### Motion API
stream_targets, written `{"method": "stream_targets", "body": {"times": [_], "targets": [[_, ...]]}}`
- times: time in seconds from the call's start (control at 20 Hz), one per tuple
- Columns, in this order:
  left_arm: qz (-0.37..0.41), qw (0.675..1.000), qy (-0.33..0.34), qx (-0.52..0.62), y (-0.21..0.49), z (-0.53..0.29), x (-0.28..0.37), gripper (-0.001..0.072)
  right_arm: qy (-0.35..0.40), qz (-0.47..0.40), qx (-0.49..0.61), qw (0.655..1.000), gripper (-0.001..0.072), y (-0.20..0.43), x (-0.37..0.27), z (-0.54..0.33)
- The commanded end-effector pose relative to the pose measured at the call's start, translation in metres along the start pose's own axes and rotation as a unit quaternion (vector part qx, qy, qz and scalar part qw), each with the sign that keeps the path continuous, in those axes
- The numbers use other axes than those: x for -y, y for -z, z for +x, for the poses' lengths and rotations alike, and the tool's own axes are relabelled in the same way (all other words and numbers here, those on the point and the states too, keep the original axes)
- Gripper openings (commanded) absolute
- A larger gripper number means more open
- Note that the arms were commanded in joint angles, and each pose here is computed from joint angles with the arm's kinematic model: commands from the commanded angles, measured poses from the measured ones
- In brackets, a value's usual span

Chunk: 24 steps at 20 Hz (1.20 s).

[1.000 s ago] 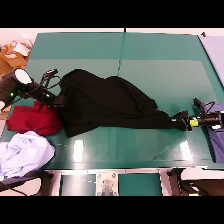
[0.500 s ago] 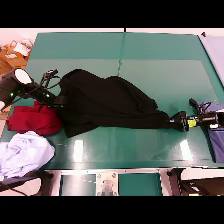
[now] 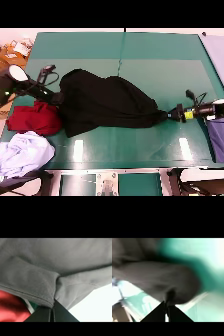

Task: Fold the shirts.

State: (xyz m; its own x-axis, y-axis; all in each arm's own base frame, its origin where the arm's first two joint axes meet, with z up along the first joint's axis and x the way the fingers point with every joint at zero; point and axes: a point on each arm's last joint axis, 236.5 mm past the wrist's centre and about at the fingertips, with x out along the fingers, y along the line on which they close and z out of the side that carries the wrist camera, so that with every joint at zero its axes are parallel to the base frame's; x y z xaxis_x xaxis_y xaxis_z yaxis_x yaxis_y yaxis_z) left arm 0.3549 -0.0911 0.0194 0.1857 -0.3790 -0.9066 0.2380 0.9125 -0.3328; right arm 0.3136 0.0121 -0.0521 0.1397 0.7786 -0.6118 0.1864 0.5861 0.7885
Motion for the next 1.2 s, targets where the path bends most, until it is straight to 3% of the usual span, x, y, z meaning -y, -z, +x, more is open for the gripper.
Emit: {"method": "stream_targets", "body": {"times": [0.0,0.1,0.2,0.3,0.45,0.55,0.75,0.9,1.0,1.15], "targets": [[0.04,0.996,-0.009,0.085,-0.031,-0.07,0.027,0.0024,-0.028,-0.09,0.081,0.992,0.0019,-0.026,-0.09,-0.055],[0.073,0.98,-0.009,0.185,-0.056,-0.143,0.059,0.0024,0.009,-0.179,0.162,0.97,0.0019,-0.032,-0.15,-0.105],[0.109,0.945,-0.001,0.308,-0.075,-0.229,0.102,0.0024,0.05,-0.249,0.28,0.926,0.0019,-0.031,-0.22,-0.164],[0.149,0.894,0.013,0.423,-0.075,-0.318,0.149,0.0024,0.065,-0.295,0.409,0.861,0.0018,-0.011,-0.296,-0.224],[0.202,0.798,0.035,0.567,-0.042,-0.441,0.214,0.0024,0.023,-0.324,0.58,0.747,0.0019,0.055,-0.401,-0.305],[0.241,0.738,0.058,0.628,0.001,-0.504,0.257,0.0024,0.003,-0.346,0.644,0.682,0.0019,0.105,-0.446,-0.337],[0.287,0.657,0.07,0.693,0.074,-0.568,0.302,0.0025,0.016,-0.352,0.702,0.619,0.002,0.165,-0.476,-0.368],[0.288,0.665,0.071,0.685,0.08,-0.563,0.303,0.0025,0.057,-0.324,0.708,0.624,0.0021,0.155,-0.457,-0.375],[0.268,0.699,0.082,0.658,0.063,-0.54,0.292,0.0024,0.079,-0.302,0.679,0.664,0.0021,0.128,-0.434,-0.363],[0.213,0.773,0.094,0.591,0.009,-0.47,0.254,0.0025,0.096,-0.233,0.608,0.753,0.002,0.057,-0.369,-0.329]]}}
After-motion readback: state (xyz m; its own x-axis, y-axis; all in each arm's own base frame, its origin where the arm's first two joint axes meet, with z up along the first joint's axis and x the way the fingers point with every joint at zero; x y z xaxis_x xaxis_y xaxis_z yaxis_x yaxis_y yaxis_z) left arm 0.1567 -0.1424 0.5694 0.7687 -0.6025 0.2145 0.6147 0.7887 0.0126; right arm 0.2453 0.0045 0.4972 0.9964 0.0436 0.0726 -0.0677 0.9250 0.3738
